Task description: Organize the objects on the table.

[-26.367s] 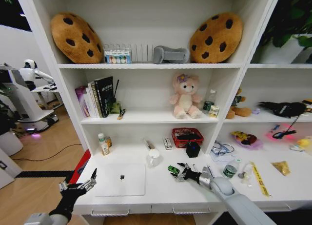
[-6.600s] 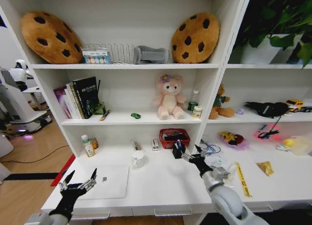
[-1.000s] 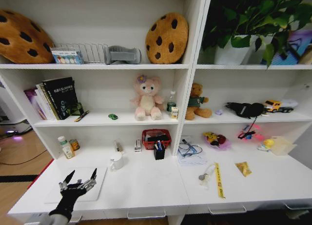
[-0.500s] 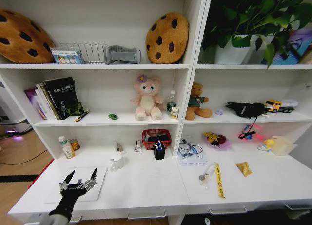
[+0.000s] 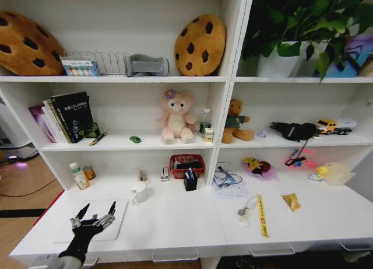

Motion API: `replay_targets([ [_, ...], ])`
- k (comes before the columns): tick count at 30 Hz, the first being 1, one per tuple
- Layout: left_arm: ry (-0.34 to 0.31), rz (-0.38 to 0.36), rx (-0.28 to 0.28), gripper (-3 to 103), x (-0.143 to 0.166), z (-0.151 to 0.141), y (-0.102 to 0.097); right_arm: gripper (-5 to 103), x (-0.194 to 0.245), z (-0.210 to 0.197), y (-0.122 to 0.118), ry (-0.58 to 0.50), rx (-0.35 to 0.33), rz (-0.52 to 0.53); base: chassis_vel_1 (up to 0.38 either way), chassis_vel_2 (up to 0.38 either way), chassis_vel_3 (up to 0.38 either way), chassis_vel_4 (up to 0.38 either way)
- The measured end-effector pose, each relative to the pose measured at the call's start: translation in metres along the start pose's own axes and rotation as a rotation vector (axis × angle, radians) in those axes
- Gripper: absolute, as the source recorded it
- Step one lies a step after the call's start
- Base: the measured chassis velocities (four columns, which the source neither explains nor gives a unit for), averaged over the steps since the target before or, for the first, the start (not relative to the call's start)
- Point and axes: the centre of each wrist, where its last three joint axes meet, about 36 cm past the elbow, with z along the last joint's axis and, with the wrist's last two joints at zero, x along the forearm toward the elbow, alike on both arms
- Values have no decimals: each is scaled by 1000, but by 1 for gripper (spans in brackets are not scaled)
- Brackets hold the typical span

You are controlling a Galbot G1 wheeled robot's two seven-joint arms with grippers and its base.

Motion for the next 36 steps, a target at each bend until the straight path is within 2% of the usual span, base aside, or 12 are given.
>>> replay_targets([
  [2, 0, 0, 0, 100, 0, 0, 0, 43, 0, 0, -1, 0, 0, 3, 0, 0, 0, 0],
  [7, 0, 0, 0, 100, 0, 0, 0, 65, 7, 5, -1, -2, 13, -4, 0, 0, 0, 0],
  [10, 0, 0, 0, 100, 0, 0, 0, 70, 14, 10, 0, -1, 24, -16, 0, 0, 0, 0],
  [12, 0, 0, 0, 100, 0, 0, 0, 82, 33, 23, 2, 6, 50, -41, 0, 0, 0, 0],
  [13, 0, 0, 0, 100, 0, 0, 0, 82, 33, 23, 2, 6, 50, -41, 0, 0, 0, 0],
  [15, 0, 0, 0, 100, 0, 0, 0, 91, 64, 46, -1, 28, 100, -85, 0, 0, 0, 0],
  [18, 0, 0, 0, 100, 0, 0, 0, 99, 89, 60, -4, 43, 109, -119, 0, 0, 0, 0],
  [22, 0, 0, 0, 100, 0, 0, 0, 100, 131, 64, -7, 3, 100, -230, 0, 0, 0, 0],
  [23, 0, 0, 0, 100, 0, 0, 0, 100, 158, 62, -6, -34, 84, -331, 0, 0, 0, 0],
  [26, 0, 0, 0, 100, 0, 0, 0, 100, 181, 60, -4, -69, 85, -418, 0, 0, 0, 0],
  [29, 0, 0, 0, 100, 0, 0, 0, 100, 216, 33, 7, -161, 74, -542, 0, 0, 0, 0],
  [36, 0, 0, 0, 100, 0, 0, 0, 100, 252, -20, 22, -270, 60, -501, 0, 0, 0, 0],
])
